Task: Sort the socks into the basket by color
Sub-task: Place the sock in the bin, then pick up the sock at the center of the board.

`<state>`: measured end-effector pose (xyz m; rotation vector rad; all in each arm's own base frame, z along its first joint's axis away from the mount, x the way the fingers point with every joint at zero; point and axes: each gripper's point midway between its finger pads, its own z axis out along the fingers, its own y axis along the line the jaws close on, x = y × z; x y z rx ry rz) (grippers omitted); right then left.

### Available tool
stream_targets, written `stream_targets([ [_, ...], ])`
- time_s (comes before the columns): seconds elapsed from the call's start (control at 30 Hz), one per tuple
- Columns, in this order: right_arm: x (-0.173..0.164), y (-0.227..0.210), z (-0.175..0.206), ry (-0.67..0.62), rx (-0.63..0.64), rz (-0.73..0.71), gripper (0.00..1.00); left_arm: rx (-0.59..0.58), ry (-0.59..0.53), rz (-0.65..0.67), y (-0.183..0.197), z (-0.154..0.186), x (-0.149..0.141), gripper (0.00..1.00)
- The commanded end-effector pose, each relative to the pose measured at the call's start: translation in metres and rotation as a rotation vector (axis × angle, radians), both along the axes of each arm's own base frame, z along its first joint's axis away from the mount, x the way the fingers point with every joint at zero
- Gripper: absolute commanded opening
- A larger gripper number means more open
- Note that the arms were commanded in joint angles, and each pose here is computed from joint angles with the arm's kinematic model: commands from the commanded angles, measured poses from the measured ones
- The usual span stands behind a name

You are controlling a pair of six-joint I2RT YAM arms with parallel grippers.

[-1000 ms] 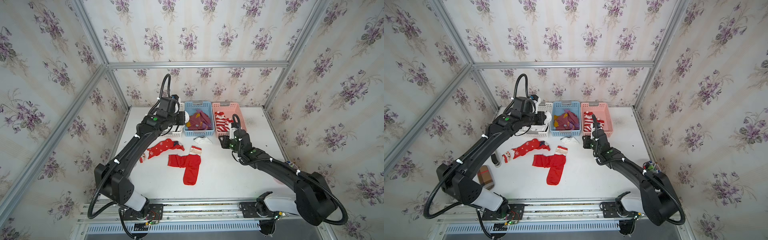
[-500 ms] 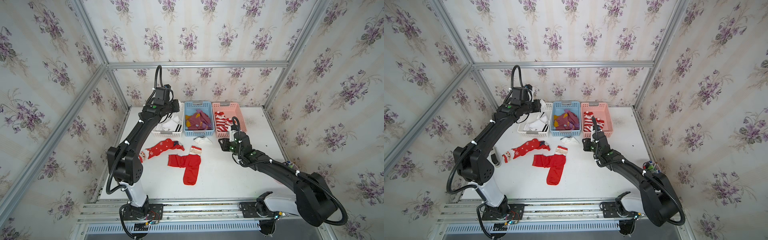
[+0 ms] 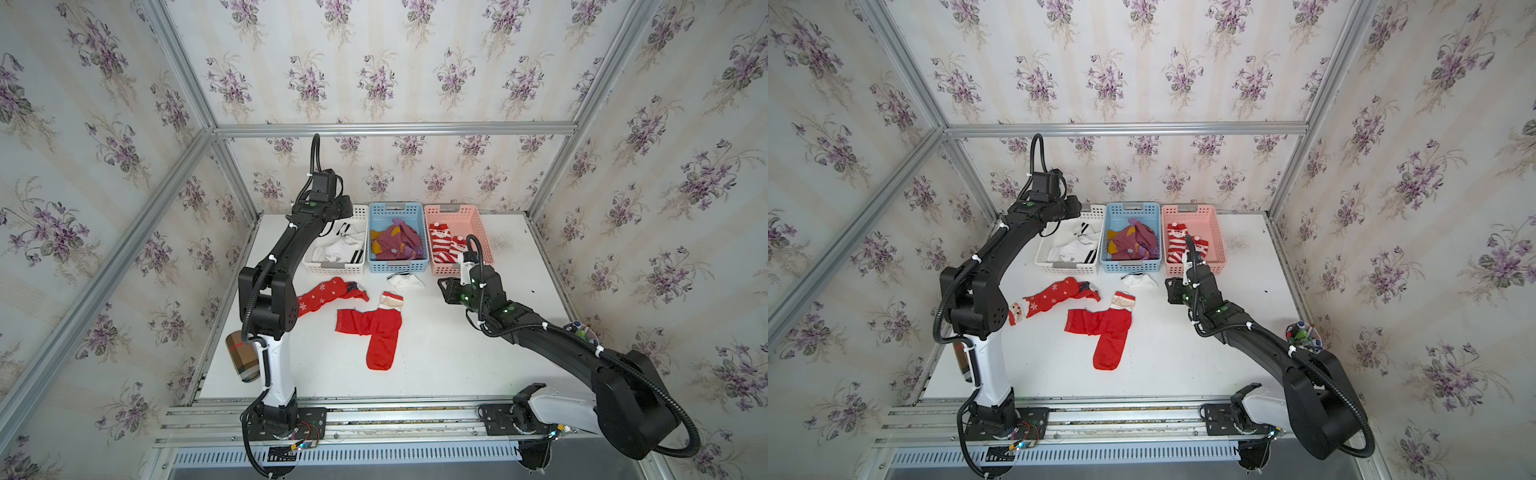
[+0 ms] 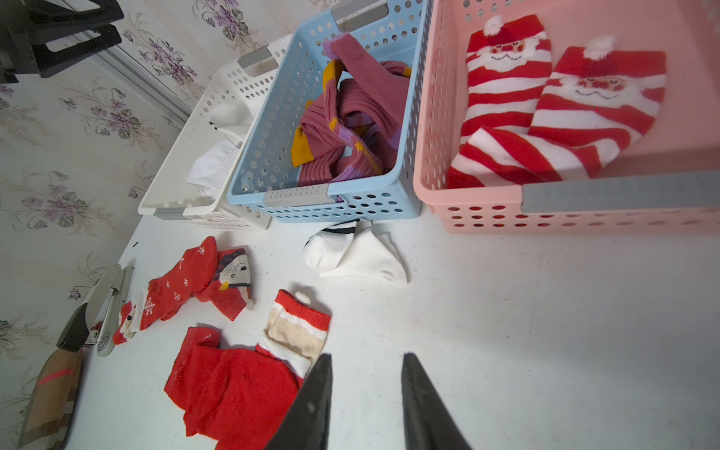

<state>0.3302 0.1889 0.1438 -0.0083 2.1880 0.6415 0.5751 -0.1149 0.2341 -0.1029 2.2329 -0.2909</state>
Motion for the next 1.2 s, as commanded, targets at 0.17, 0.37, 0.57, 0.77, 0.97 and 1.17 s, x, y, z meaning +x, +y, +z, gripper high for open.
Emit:
stream_targets([
  [0.17, 0.0, 0.012, 0.002, -0.002, 0.047, 0.037, 0.33, -0.038, -0.003, 0.005, 0.003, 0.017, -0.033, 0.46],
  [0.37, -0.015, 0.048, -0.008, 0.017, 0.06, 0.135, 0.37, -0.069, 0.021, 0.015, 0.006, 0.018, -0.079, 0.48],
  [0.57, -0.033, 0.086, -0.035, 0.094, 0.084, 0.231, 0.37, -0.074, 0.044, 0.023, 0.007, 0.001, -0.136, 0.49],
  [0.77, -0.052, 0.112, -0.072, 0.195, 0.078, 0.284, 0.38, -0.051, 0.043, 0.015, 0.003, -0.009, -0.189, 0.51],
  [0.97, -0.058, 0.128, -0.094, 0.252, 0.078, 0.309, 0.38, -0.019, 0.058, 0.029, 0.008, -0.018, -0.223, 0.52],
  [1.17, -0.062, 0.133, -0.105, 0.276, 0.075, 0.317, 0.36, -0.007, 0.07, 0.033, 0.013, -0.02, -0.236, 0.53],
])
